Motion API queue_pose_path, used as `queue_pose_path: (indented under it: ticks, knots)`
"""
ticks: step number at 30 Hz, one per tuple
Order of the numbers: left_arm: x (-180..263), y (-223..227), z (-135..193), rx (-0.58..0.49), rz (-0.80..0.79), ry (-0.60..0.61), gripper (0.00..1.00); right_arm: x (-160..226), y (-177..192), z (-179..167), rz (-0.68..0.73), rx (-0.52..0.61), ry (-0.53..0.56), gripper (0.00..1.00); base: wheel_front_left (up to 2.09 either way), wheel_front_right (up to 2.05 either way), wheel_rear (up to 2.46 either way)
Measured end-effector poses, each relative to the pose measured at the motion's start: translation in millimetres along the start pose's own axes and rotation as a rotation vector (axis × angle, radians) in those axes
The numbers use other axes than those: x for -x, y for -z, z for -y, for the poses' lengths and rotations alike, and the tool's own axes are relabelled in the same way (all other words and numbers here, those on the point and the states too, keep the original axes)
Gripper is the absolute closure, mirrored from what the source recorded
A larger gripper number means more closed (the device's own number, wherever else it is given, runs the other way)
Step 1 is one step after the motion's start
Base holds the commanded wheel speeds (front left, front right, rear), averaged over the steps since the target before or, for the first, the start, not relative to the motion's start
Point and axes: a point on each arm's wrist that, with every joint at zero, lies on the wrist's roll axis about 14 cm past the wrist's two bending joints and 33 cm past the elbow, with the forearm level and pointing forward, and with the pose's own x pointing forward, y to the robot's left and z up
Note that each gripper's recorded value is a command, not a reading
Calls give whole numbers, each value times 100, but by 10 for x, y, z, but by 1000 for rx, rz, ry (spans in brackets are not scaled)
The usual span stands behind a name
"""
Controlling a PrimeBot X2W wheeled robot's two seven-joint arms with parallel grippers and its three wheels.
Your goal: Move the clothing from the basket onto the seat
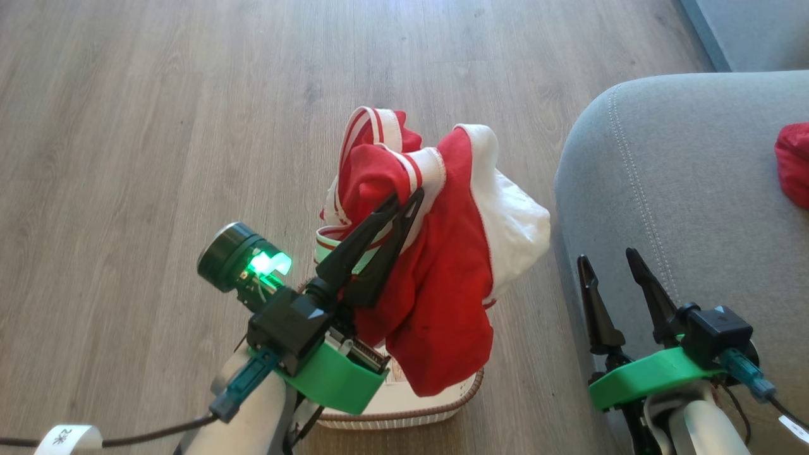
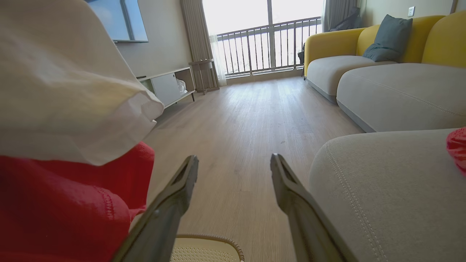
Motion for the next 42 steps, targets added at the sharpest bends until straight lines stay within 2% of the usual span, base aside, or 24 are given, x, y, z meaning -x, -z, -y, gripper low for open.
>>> queue_pose_path:
  ticks: [10,14,17,25,42]
  knots:
    - [0,43,-41,6,-10,-11,100,30,-6,-13,-4,78,-14,0,0,0,0]
    - [4,85,-67,3,-21,-14,100,11,-150,-385,43,209,-156,0,0,0,0]
    - [18,141,-102,-3,-38,-16,100,29,-231,-501,71,254,-204,0,0,0,0]
    - [29,190,-144,-8,-53,-23,100,222,-81,-812,35,353,-362,0,0,0,0]
    - [103,329,-14,12,-103,17,100,227,6,-1267,47,385,-523,0,0,0,0]
